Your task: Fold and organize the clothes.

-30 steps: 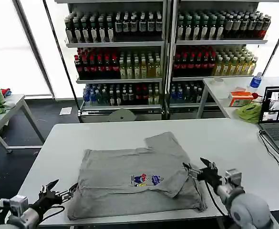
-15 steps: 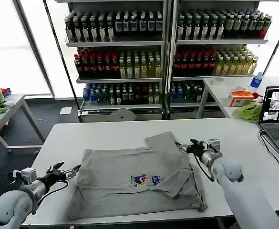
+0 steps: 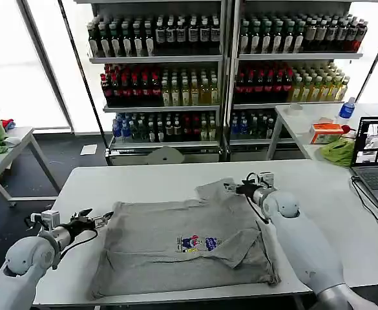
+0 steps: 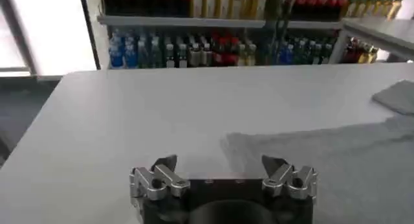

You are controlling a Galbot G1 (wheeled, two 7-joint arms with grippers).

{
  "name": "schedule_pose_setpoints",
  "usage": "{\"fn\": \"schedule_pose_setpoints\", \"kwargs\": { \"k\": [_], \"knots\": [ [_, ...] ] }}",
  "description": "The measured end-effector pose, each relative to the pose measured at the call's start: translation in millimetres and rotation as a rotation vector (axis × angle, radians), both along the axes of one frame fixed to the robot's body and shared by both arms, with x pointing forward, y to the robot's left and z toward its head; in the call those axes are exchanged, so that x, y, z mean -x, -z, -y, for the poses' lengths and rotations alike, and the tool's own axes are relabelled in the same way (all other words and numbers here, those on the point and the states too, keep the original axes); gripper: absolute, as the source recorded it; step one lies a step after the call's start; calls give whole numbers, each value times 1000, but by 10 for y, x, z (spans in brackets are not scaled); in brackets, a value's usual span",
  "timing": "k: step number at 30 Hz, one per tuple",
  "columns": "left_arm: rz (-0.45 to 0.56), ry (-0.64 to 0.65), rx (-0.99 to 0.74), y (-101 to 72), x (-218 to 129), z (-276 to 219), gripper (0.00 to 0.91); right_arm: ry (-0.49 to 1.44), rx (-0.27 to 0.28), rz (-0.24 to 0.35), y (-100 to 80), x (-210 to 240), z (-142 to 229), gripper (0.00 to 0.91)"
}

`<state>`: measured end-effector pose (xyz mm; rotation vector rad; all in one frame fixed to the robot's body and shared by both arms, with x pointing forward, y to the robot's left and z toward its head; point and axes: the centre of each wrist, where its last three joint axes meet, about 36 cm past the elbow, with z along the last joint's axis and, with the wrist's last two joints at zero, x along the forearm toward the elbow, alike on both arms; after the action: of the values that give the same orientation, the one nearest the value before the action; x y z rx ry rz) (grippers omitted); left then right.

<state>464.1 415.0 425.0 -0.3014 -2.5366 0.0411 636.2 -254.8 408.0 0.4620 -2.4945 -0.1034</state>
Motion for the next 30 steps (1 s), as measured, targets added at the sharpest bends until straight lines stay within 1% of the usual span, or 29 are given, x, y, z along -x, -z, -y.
{"fn": "schedule_pose_setpoints", "kwargs": {
  "k": [12,21,30],
  "knots": [
    [11,10,1,-44,-139,25,907,-14,-5,-29,66,-98,-117,0],
    [-3,17,8,26,-177,67,907,-10,-2,-38,100,-76,-114,0],
    [-11,22,17,72,-238,113,907,-14,0,-27,71,-17,-116,0]
  ]
}}
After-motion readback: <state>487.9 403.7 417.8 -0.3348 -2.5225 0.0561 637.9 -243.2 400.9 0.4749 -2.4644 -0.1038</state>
